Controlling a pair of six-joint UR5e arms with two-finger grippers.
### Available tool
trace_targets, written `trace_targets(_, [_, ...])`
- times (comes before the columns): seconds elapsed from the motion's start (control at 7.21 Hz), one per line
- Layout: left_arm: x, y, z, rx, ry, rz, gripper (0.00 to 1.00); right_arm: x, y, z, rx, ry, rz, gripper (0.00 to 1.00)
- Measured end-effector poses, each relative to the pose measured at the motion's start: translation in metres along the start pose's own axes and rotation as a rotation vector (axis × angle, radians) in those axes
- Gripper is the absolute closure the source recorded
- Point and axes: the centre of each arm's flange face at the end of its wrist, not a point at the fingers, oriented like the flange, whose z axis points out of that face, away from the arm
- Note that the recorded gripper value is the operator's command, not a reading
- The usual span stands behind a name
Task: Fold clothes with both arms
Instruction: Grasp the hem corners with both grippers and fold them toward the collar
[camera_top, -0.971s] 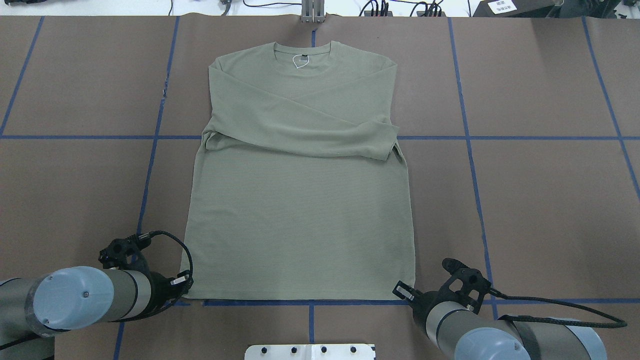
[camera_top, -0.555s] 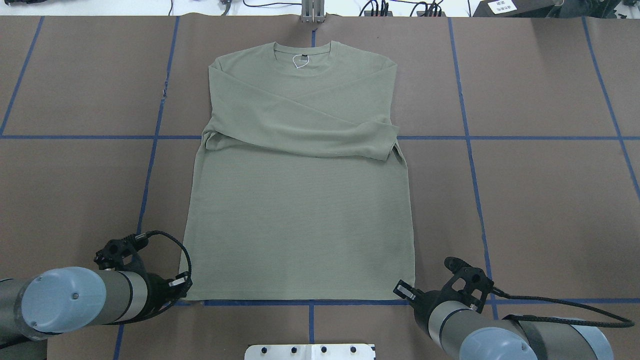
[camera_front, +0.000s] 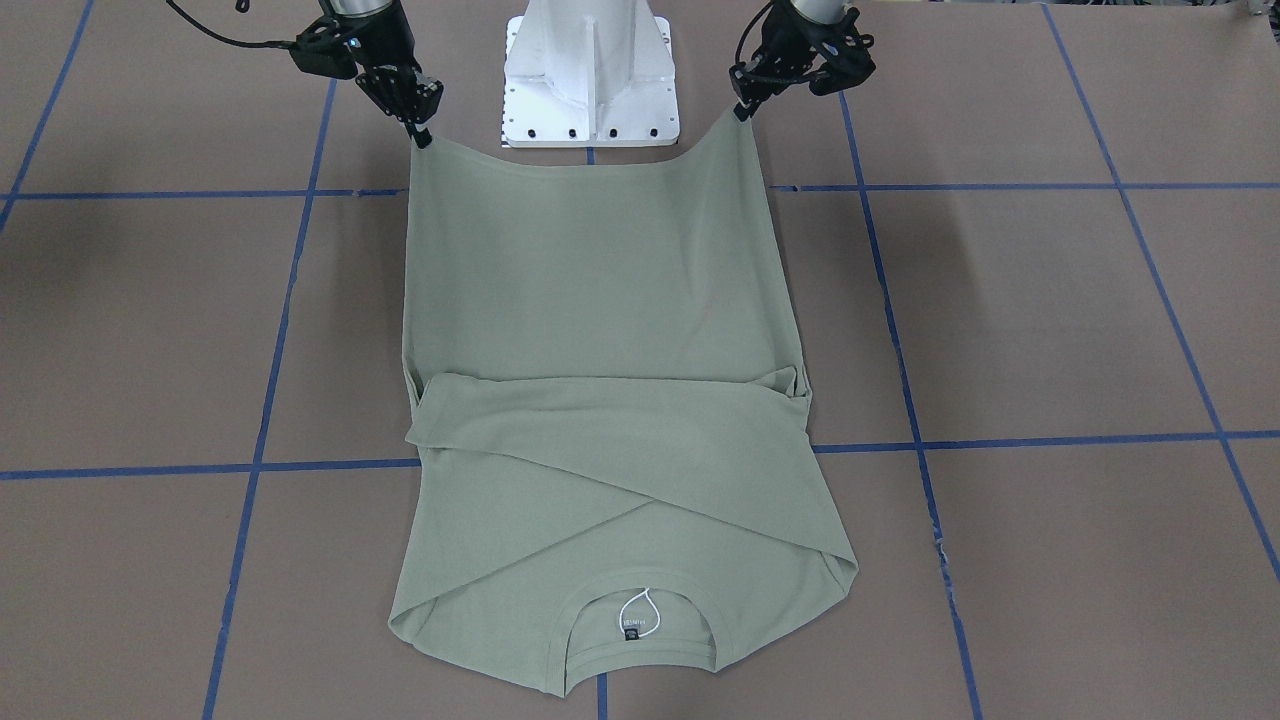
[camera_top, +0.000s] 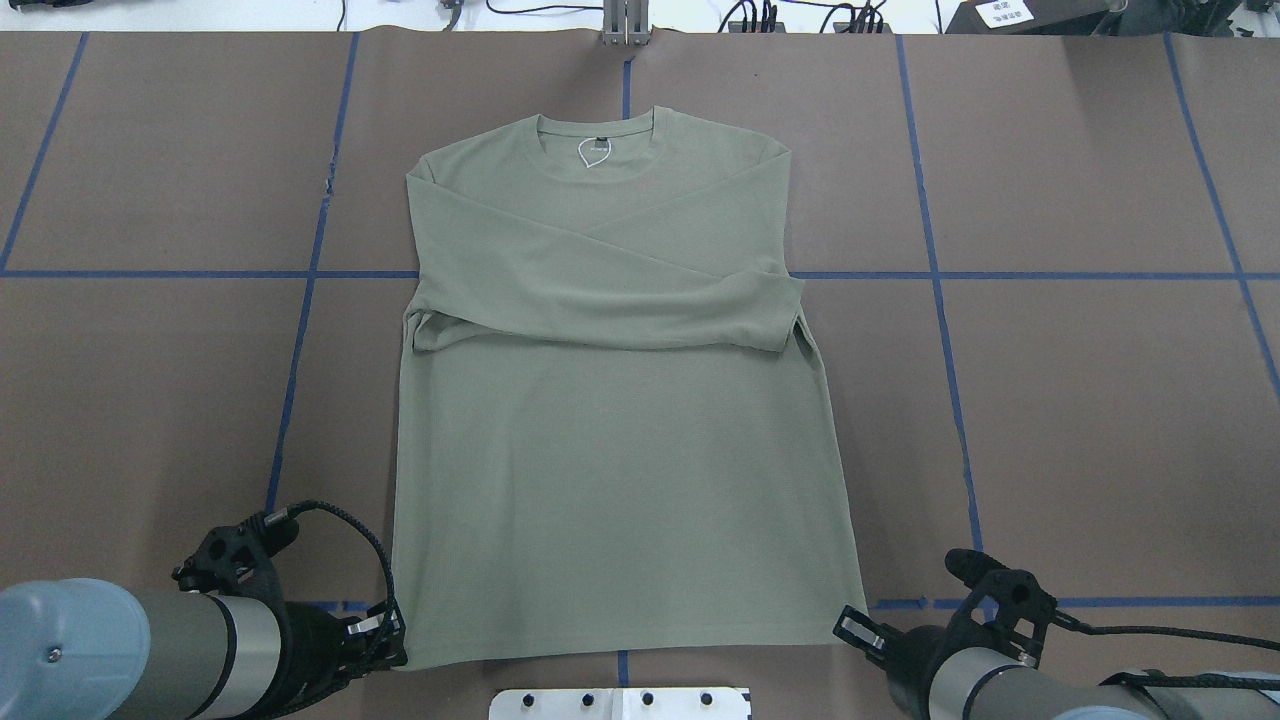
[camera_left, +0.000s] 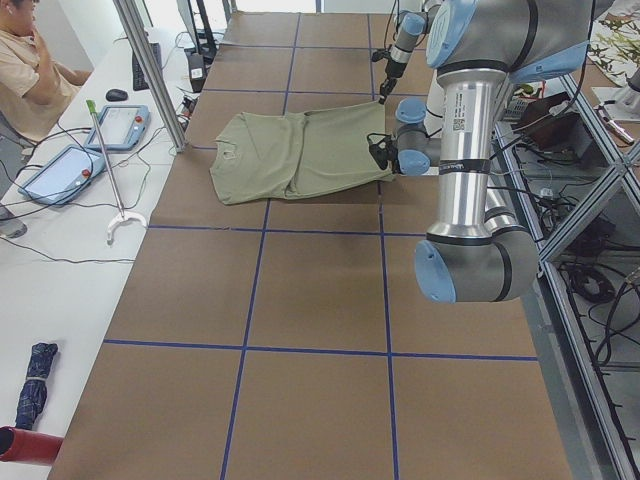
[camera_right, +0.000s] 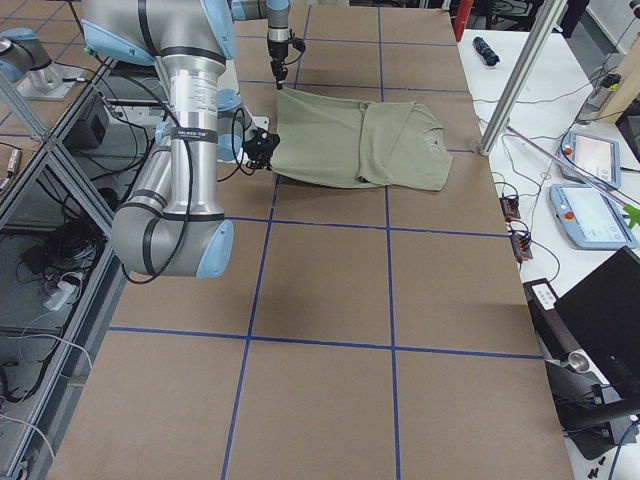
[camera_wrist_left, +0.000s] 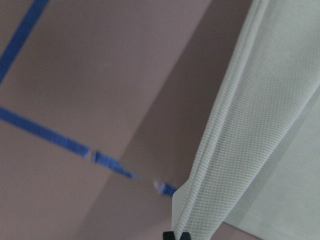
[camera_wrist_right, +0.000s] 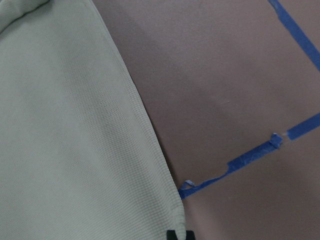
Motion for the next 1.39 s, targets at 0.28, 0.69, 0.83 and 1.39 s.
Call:
trace_targets(0.28, [0.003, 0.013, -0.017, -0.026, 0.012, -0.006, 1.0, 0.011, -0.005, -0.028, -0.024, 0.003, -0.012, 1.0])
trace_targets(0.69, [0.018, -0.003, -0.042, 0.02, 0.042, -0.002, 1.0, -0.008, -0.045, -0.046, 0.034, -0.049, 0.023, 1.0])
trace_targets(0.83, [0.033, -0.024, -0.047, 0.069, 0.072, 0.037, 1.0, -0.025, -0.068, -0.037, 0.085, -0.067, -0.003, 1.0])
trace_targets(1.39, [0.097, -0.147, -0.032, 0.312, 0.093, 0.161, 1.0, -0.133, -0.187, 0.024, 0.222, -0.034, -0.097, 1.0])
